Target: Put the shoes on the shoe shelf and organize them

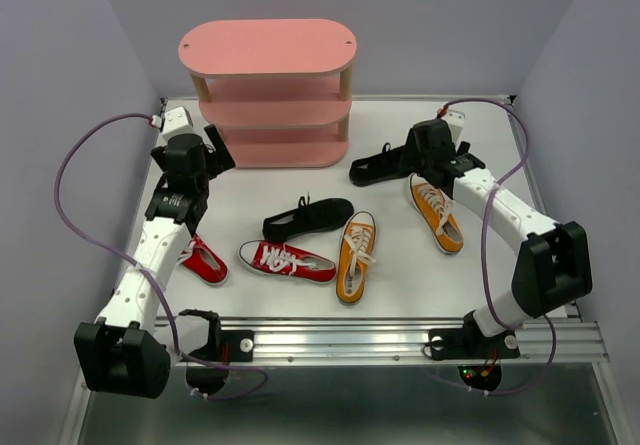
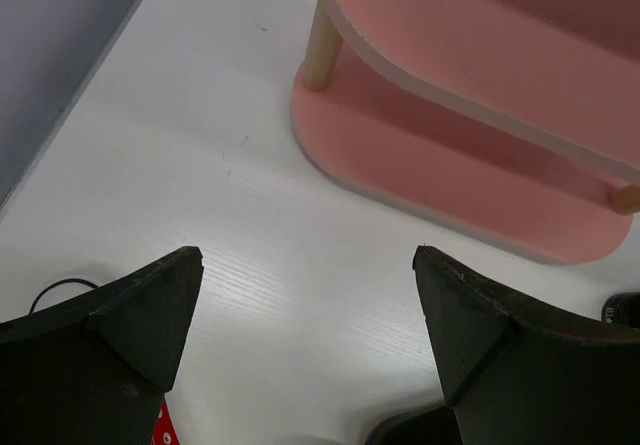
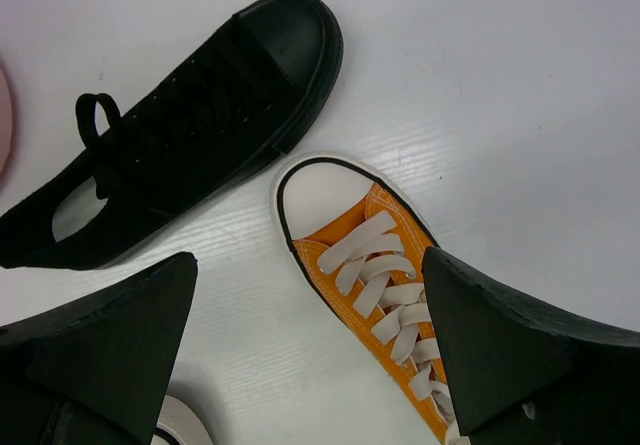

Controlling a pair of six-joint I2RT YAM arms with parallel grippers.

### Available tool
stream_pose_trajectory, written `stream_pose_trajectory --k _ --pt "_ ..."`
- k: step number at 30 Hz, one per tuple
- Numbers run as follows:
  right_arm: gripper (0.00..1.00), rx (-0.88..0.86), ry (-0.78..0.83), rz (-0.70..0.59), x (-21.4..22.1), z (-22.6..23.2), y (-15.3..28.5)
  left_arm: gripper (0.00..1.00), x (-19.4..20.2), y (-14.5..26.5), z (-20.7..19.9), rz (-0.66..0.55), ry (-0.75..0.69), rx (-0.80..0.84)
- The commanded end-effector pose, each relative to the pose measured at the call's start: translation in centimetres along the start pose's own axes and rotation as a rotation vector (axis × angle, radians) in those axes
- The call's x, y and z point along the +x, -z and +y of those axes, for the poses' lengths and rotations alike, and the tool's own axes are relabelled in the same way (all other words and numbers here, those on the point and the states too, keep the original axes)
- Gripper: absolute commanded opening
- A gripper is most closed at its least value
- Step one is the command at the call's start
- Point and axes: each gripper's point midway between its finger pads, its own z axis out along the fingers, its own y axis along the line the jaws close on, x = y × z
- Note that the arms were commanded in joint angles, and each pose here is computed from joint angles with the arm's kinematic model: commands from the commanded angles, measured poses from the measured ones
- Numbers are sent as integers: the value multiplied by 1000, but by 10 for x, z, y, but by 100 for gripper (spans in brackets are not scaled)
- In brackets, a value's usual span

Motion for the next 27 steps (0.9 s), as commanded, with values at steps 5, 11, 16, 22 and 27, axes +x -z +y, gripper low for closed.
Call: stream_pose_trajectory --k 5,11,16,22,27 --pt "100 -91 -49 -109 -28 10 19 99 -15 0 -4 -31 26 -4" --pt "100 -171 -42 -127 -29 19 26 99 2 0 1 28 -4 -14" --pt "100 -206 -58 -135 -30 21 33 99 54 8 30 204 27 -162" --pt "100 -245 -67 -147 -34 29 35 99 117 42 50 376 210 -264" --pt "100 -273 -58 -145 -37 36 35 95 107 67 60 351 233 -369"
